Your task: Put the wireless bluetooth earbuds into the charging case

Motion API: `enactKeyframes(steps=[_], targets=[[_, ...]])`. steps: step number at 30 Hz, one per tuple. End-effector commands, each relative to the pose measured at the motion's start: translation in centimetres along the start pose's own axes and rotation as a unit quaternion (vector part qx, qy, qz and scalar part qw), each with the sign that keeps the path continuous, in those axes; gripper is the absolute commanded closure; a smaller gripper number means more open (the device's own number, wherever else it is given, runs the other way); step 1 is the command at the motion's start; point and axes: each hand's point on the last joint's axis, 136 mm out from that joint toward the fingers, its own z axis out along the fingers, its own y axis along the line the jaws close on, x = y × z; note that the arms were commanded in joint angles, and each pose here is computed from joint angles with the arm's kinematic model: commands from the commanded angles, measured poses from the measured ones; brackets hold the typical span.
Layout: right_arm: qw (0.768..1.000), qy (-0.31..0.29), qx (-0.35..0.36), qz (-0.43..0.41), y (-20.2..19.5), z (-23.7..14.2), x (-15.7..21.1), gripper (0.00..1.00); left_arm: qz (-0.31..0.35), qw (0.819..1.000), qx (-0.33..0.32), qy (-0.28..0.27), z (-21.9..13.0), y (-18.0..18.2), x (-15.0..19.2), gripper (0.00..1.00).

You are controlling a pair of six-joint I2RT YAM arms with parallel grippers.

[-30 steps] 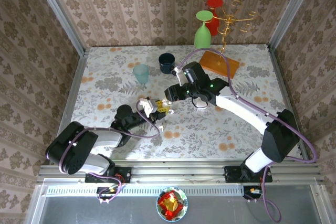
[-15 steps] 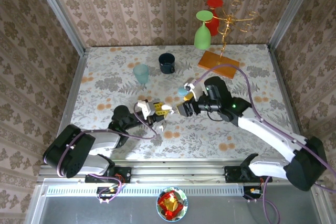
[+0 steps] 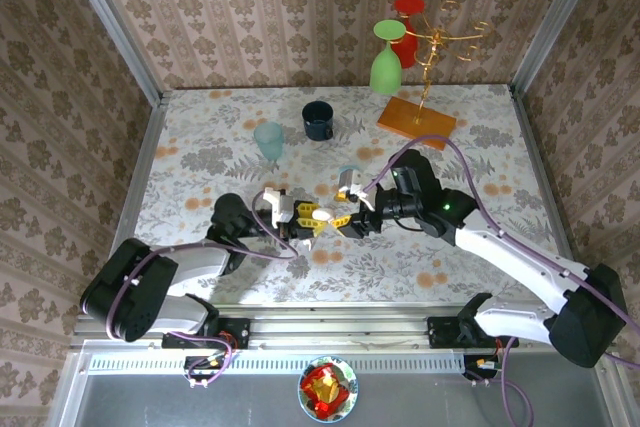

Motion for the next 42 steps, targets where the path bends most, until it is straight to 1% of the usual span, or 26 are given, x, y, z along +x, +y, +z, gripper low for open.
enactKeyframes(steps=[1, 4, 5, 8, 9, 10, 11, 12, 13, 15, 16, 17, 19, 21, 24, 25, 27, 29, 30, 32, 34, 35, 37, 42], targets=[[0.999, -0.018, -0.025, -0.025, 0.6, 0.4, -1.3, 0.46, 0.015, 0.999, 0.023, -0.021, 0.3, -0.7, -2.1, 0.97], [0.999, -0.016, -0.021, -0.027, 0.3, 0.7, -1.1, 0.65, 0.015, 0.999, 0.022, -0.019, 0.3, -0.7, -1.8, 0.97], [0.999, -0.014, -0.018, -0.026, 0.2, 0.7, -1.0, 0.7, 0.015, 0.999, 0.023, -0.018, 0.3, -0.7, -1.7, 0.97], [0.999, -0.015, -0.02, -0.023, 0.4, 0.6, -0.9, 0.79, 0.013, 0.999, 0.024, -0.018, 0.4, -0.7, -1.7, 0.95], [0.999, -0.015, -0.018, -0.023, 0.5, 0.6, -0.8, 0.8, 0.012, 0.999, 0.024, -0.018, 0.4, -0.7, -1.7, 0.93], [1.0, -0.017, -0.014, -0.022, 0.5, 0.4, -0.9, 0.81, 0.013, 1.0, 0.022, -0.018, 0.4, -0.6, -1.7, 0.88], [1.0, -0.018, -0.006, -0.02, 0.3, 0.4, -0.8, 0.81, 0.015, 1.0, 0.017, -0.018, 0.4, -0.5, -1.7, 0.76], [1.0, -0.019, 0.001, -0.017, 0.1, 0.3, -0.7, 0.81, 0.017, 1.0, 0.01, -0.019, 0.3, -0.3, -1.7, 0.62], [1.0, -0.02, 0.009, -0.015, -0.1, 0.2, -0.7, 0.8, 0.02, 1.0, 0.0, -0.02, 0.2, 0.0, -1.7, 0.44], [0.999, -0.019, 0.029, -0.005, -0.8, 0.0, -0.2, 0.8, 0.031, 0.999, -0.033, -0.019, -0.1, 0.7, -1.3, 0.16], [0.999, -0.019, 0.047, 0.005, -1.4, 0.0, 0.2, 0.8, 0.044, 0.997, -0.055, -0.018, -0.5, 1.1, -1.1, 0.06], [0.997, -0.02, 0.068, 0.021, -2.3, -0.1, 0.5, 0.8, 0.051, 0.996, -0.077, -0.015, -0.8, 1.6, -0.8, 0.0], [0.989, -0.022, 0.128, 0.075, -4.8, -0.7, 1.4, 0.8, 0.061, 0.991, -0.121, -0.009, -1.8, 2.6, -0.2, 0.0], [0.968, -0.028, 0.196, 0.155, -7.7, -1.7, 2.7, 0.82, 0.063, 0.987, -0.151, 0.002, -2.7, 3.3, 0.3, 0.0], [0.933, -0.043, 0.237, 0.268, -10.1, -2.8, 5.0, 0.83, 0.068, 0.981, -0.175, 0.041, -3.5, 4.0, 1.7, 0.0], [0.92, -0.046, 0.242, 0.306, -10.5, -2.9, 5.8, 0.84, 0.072, 0.979, -0.181, 0.055, -3.6, 4.1, 1.9, 0.0], [0.902, -0.04, 0.237, 0.358, -10.4, -2.8, 6.9, 0.83, 0.066, 0.974, -0.194, 0.094, -4.1, 4.4, 2.9, 0.0], [0.887, -0.014, 0.226, 0.403, -9.8, -2.2, 8.6, 0.81, 0.074, 0.969, -0.195, 0.13, -4.4, 4.4, 3.5, 0.0], [0.878, 0.0, 0.224, 0.423, -9.5, -1.9, 9.5, 0.8, 0.076, 0.964, -0.207, 0.148, -4.8, 4.8, 4.0, 0.0], [0.853, 0.031, 0.225, 0.47, -8.9, -1.3, 12.0, 0.8, 0.081, 0.959, -0.208, 0.177, -5.0, 5.0, 4.9, 0.0], [0.836, 0.053, 0.219, 0.501, -8.1, -0.8, 13.9, 0.8, 0.078, 0.955, -0.206, 0.2, -5.1, 5.2, 5.6, 0.0], [0.823, 0.06, 0.221, 0.519, -7.9, -0.7, 14.9, 0.8, 0.075, 0.954, -0.204, 0.209, -5.2, 5.3, 5.9, 0.0], [0.809, 0.071, 0.219, 0.54, -7.3, -0.3, 16.4, 0.8, 0.07, 0.951, -0.204, 0.221, -5.3, 5.4, 6.2, 0.0], [0.774, 0.094, 0.222, 0.585, -6.5, 0.0, 19.6, 0.79, 0.071, 0.946, -0.221, 0.227, -5.6, 6.0, 6.0, 0.0]])
